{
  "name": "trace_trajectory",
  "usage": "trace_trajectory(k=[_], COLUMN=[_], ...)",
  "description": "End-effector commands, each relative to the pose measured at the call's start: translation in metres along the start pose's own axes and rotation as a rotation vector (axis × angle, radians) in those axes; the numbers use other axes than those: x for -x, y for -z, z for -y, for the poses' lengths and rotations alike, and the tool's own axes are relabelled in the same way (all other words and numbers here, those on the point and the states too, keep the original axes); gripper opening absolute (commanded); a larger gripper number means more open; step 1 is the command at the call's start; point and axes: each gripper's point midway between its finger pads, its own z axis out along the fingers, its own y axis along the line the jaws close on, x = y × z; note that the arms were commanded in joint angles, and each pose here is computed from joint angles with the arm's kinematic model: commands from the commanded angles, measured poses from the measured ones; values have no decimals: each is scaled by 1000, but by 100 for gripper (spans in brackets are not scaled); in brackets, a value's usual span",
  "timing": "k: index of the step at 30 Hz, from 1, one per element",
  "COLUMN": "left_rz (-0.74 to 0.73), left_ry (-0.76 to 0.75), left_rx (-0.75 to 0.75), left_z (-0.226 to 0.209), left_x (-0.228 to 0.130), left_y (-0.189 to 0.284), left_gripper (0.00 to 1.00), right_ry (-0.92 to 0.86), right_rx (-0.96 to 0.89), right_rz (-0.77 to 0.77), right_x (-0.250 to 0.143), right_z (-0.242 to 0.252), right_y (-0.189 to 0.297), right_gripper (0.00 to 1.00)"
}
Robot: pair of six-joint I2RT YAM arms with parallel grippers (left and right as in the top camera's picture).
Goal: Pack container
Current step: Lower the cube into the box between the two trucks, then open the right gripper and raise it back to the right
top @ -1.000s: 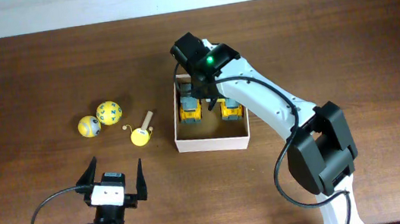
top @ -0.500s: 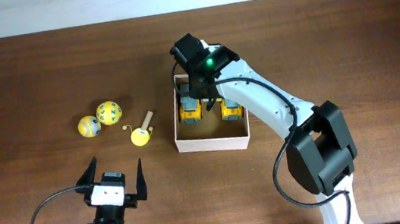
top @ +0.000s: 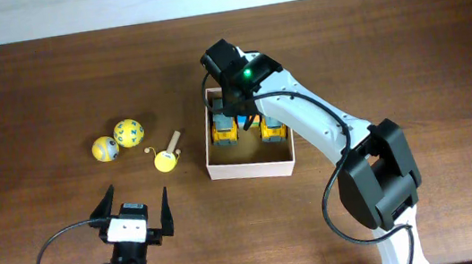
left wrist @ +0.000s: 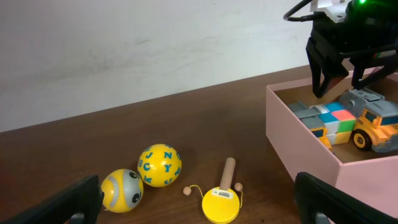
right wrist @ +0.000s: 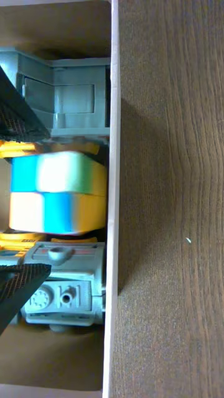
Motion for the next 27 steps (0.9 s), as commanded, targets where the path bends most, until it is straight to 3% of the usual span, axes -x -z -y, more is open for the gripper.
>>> trace_trajectory(k=[1,10,16,23,27], left_rz=[-1,-1,-1,-1,-1], left_ry=[-12,-12,-12,-12,-12], left_rx=[7,7,7,7,7], left_z=[-1,-1,-1,-1,-1], left_x=[-2,-2,-2,-2,-2], left_y=[0,0,0,0,0], left_gripper=[99,99,99,99,99], right_ry=[14,65,46,-96,-229], right_rx=[-3,44,55,-13,-78], right_rz=[-9,-37,46,237,249], right_x=[-4,-6,22,71,83], right_z=[-1,-7,7,82,152], right_y=[-4,6,93,175,191], right_gripper=[59,61,69,98,99])
